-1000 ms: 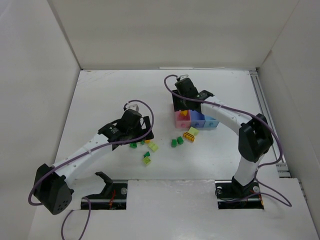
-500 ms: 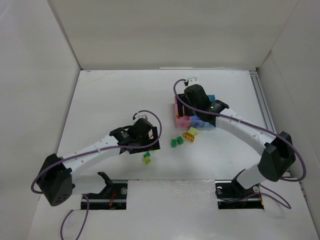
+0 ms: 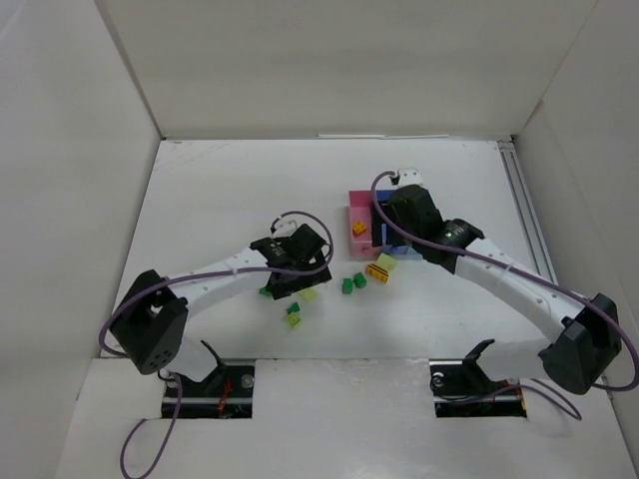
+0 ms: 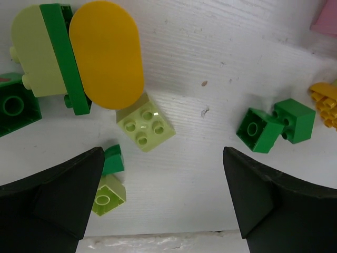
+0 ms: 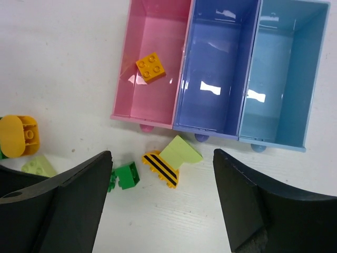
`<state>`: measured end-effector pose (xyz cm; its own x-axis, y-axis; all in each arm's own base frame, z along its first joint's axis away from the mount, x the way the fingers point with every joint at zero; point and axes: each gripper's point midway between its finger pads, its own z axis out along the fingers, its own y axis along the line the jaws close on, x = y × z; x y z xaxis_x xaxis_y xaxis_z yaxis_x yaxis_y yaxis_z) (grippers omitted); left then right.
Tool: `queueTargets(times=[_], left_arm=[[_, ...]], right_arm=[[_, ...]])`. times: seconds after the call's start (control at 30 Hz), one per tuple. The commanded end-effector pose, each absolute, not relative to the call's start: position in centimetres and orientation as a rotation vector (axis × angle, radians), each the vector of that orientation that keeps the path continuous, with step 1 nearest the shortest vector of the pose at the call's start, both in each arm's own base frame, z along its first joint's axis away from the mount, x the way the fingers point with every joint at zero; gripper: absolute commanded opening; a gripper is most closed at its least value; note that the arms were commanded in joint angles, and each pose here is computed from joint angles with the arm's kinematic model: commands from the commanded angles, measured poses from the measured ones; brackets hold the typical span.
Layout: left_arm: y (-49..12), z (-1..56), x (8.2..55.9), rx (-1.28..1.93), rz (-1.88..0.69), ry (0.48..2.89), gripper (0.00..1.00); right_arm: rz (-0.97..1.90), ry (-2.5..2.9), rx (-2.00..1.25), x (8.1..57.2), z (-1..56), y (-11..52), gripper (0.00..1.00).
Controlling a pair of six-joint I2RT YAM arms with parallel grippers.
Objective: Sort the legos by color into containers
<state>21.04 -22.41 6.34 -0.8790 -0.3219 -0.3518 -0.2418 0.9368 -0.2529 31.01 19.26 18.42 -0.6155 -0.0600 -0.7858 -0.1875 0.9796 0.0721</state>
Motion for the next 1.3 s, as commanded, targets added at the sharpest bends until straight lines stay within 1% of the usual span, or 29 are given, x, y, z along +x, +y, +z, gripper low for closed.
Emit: queueTargets(times=[0.0, 0.1, 0.2, 0.4, 0.6, 0.63, 0.67, 0.73, 0.8, 0.83, 0.93, 0.97, 1.03, 1.2, 1.27], left_arm=[[-22.7, 7.0, 22.2, -0.480, -0.256, 2.658, 0.94], [-21.9, 6.5, 21.8, -0.500, -0.169, 2.682, 0.94], [-21.9, 6.1, 21.4, -0.498, -0.145, 2.700, 0.94], [-22.1, 4.8, 22.2, -0.520, -0.074, 2.699, 0.91], [-22.1, 4.3, 22.5, -0.517, -0.028, 2.709, 0.81], [-22.1, 4.3, 22.5, -0.517, -0.028, 2.709, 0.79], [-22.1, 4.3, 22.5, -0.517, -0.028, 2.709, 0.75], [-22.1, 4.1, 22.5, -0.516, -0.017, 2.714, 0.75], [-21.9, 3.3, 22.2, -0.484, 0.010, 2.740, 0.70], [-21.9, 3.3, 22.2, -0.483, 0.010, 2.741, 0.65], [-22.0, 2.8, 22.2, -0.469, 0.032, 2.752, 0.57], [-21.9, 2.8, 22.2, -0.450, 0.036, 2.755, 0.53], [-21.9, 2.5, 22.2, -0.449, 0.047, 2.761, 0.49], [-22.2, 2.8, 22.2, -0.438, 0.020, 2.760, 0.47], [-22.0, 2.6, 22.3, -0.437, 0.040, 2.755, 0.43]], right_arm=[[0.182, 2.200, -0.136, 30.8, 19.3, 18.7, 0.82], [0.171, 2.210, -0.129, 30.8, 18.8, 18.3, 0.82], [0.166, 2.210, -0.119, 31.0, 18.8, 18.0, 0.82], [0.152, 2.238, -0.122, 31.1, 17.7, 17.9, 0.82], [0.120, 2.251, -0.101, 31.0, 17.2, 16.8, 0.82], [0.120, 2.251, -0.101, 31.0, 17.2, 16.8, 0.82], [0.126, 2.243, -0.098, 30.9, 17.5, 16.7, 0.82], [0.099, 2.257, -0.089, 30.8, 17.0, 16.1, 0.82], [0.094, 2.248, -0.070, 30.7, 17.1, 15.7, 0.82], [0.075, 2.251, -0.066, 30.6, 17.0, 15.4, 0.82], [0.061, 2.242, -0.046, 30.4, 17.3, 14.6, 0.82], [0.056, 2.238, -0.029, 30.4, 17.4, 14.0, 0.82], [0.058, 2.226, -0.011, 30.3, 17.7, 13.5, 0.82], [0.026, 2.204, 0.005, 30.3, 18.7, 11.8, 0.82], [0.019, 2.205, -0.007, 30.0, 18.8, 11.6, 0.82]])
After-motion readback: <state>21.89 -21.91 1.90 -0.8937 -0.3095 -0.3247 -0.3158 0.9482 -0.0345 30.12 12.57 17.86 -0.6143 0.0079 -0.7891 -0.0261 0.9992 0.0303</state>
